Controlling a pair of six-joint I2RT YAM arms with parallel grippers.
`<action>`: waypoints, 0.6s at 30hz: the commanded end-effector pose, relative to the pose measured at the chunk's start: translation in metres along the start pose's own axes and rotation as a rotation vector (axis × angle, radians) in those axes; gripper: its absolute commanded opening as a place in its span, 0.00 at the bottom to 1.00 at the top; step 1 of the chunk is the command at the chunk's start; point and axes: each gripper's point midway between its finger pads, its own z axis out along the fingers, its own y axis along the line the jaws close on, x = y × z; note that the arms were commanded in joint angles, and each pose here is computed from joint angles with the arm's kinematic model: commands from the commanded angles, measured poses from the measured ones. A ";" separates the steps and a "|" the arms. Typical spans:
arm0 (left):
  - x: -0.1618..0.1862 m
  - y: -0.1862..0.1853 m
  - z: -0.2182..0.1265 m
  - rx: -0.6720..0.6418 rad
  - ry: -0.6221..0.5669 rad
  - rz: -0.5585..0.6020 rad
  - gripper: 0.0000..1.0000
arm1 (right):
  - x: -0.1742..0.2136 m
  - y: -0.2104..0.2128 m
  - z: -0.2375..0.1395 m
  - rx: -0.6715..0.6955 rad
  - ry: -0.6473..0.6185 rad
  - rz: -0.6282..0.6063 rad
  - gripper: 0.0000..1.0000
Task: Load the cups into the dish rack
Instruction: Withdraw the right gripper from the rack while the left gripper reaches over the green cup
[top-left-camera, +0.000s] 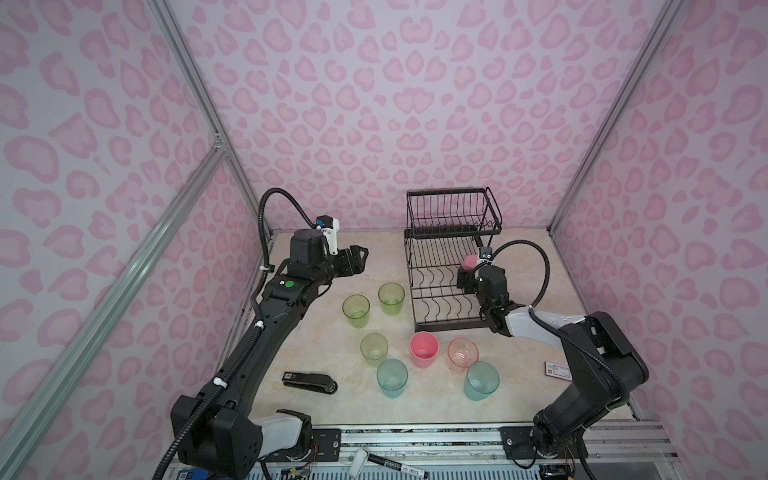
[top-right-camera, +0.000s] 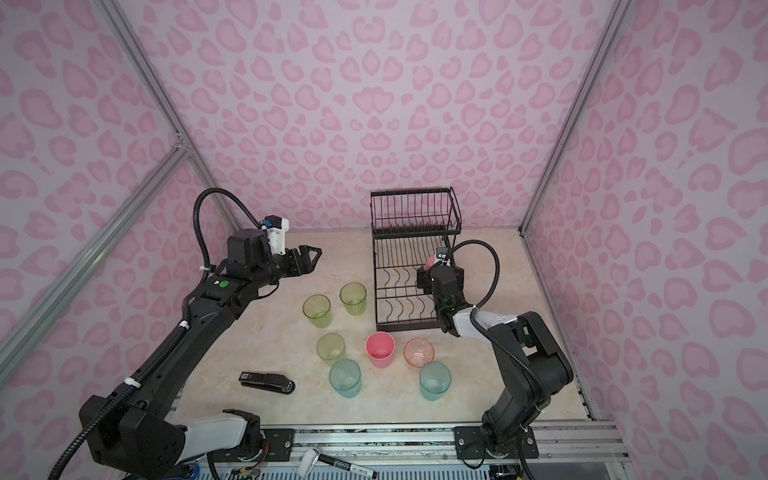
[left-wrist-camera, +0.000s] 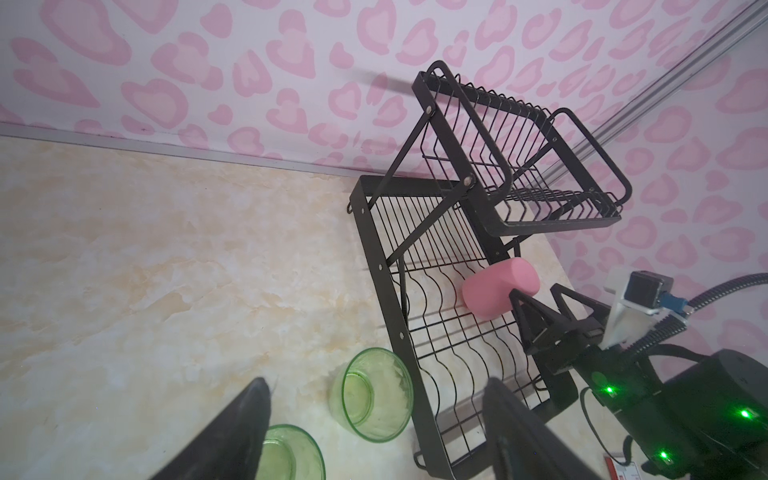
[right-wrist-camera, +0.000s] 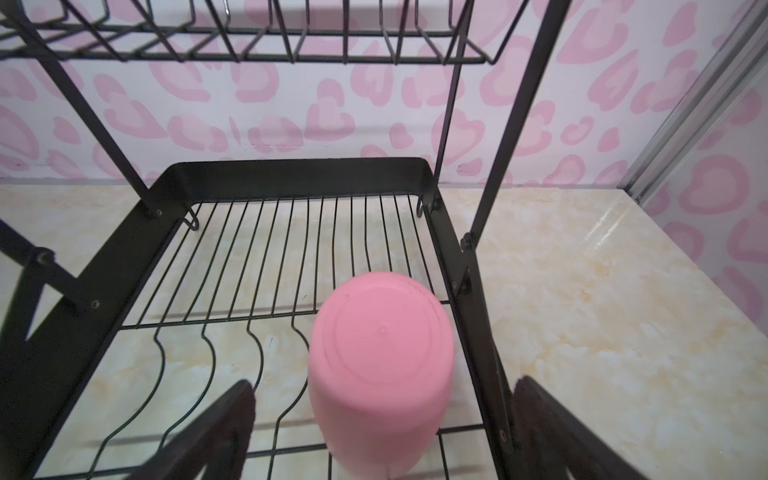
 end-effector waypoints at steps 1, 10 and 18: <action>-0.003 0.003 0.004 -0.010 -0.013 0.009 0.82 | -0.004 -0.001 -0.012 0.011 -0.022 0.023 0.95; 0.005 0.009 0.014 -0.031 0.022 0.002 0.81 | -0.011 -0.008 -0.051 0.038 -0.021 0.076 0.92; 0.016 0.018 0.024 -0.089 0.072 0.000 0.78 | 0.005 -0.010 -0.064 0.041 0.116 0.137 0.90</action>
